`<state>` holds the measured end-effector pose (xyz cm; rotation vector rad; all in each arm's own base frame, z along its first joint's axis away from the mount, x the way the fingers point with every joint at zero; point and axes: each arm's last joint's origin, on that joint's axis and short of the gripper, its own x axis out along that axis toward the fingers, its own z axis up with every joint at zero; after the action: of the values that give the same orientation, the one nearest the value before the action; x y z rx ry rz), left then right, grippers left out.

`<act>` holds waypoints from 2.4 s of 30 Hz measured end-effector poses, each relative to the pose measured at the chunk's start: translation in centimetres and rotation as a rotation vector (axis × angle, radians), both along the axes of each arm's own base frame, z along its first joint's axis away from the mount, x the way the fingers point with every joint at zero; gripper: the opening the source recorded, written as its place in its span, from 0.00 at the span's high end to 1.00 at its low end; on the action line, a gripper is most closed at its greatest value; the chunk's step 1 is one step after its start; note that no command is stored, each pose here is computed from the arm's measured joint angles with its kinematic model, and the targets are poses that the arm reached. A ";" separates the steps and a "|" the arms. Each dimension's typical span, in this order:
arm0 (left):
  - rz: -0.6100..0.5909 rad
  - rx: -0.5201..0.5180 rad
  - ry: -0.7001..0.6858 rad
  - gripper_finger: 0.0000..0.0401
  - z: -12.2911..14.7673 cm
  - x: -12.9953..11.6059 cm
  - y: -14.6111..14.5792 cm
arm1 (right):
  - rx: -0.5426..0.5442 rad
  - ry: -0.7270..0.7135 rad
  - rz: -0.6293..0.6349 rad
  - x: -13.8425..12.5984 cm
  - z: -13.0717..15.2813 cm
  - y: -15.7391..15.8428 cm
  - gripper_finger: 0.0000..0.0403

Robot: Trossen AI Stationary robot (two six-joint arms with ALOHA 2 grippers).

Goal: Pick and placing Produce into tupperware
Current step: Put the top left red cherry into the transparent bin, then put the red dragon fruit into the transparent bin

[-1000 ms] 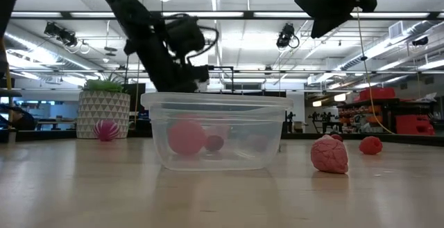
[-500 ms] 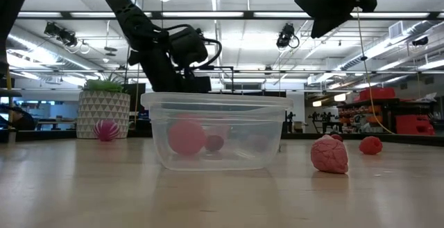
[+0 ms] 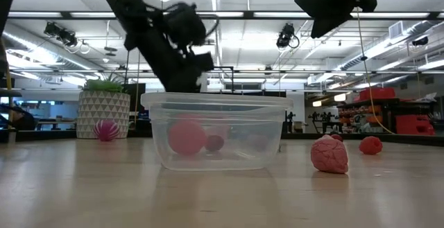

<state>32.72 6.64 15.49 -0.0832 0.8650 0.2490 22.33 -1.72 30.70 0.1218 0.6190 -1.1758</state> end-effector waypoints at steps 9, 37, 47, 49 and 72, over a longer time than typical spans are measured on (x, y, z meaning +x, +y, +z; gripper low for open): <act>-0.212 -0.093 -0.083 0.90 2.5 0.1 -6.9 | 0.004 -0.005 -0.001 0.0 0.0 0.0 0.82; -0.269 0.249 -0.065 0.68 2.5 0.3 -9.1 | 0.032 -0.027 -0.008 0.0 -0.1 0.1 0.82; -0.160 0.450 0.050 0.58 2.7 -0.2 -0.6 | 0.031 -0.027 -0.008 0.0 -0.1 0.0 0.82; -0.171 0.499 0.077 0.54 2.7 -0.5 0.9 | 0.031 -0.027 -0.008 0.0 -0.1 0.0 0.82; -0.392 0.479 -0.134 0.33 3.6 -0.7 5.7 | 0.009 -0.034 -0.022 0.0 0.0 -0.1 0.82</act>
<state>32.00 12.30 19.13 0.5075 0.6532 0.0753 22.36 -1.80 30.71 0.1563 0.5948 -1.1895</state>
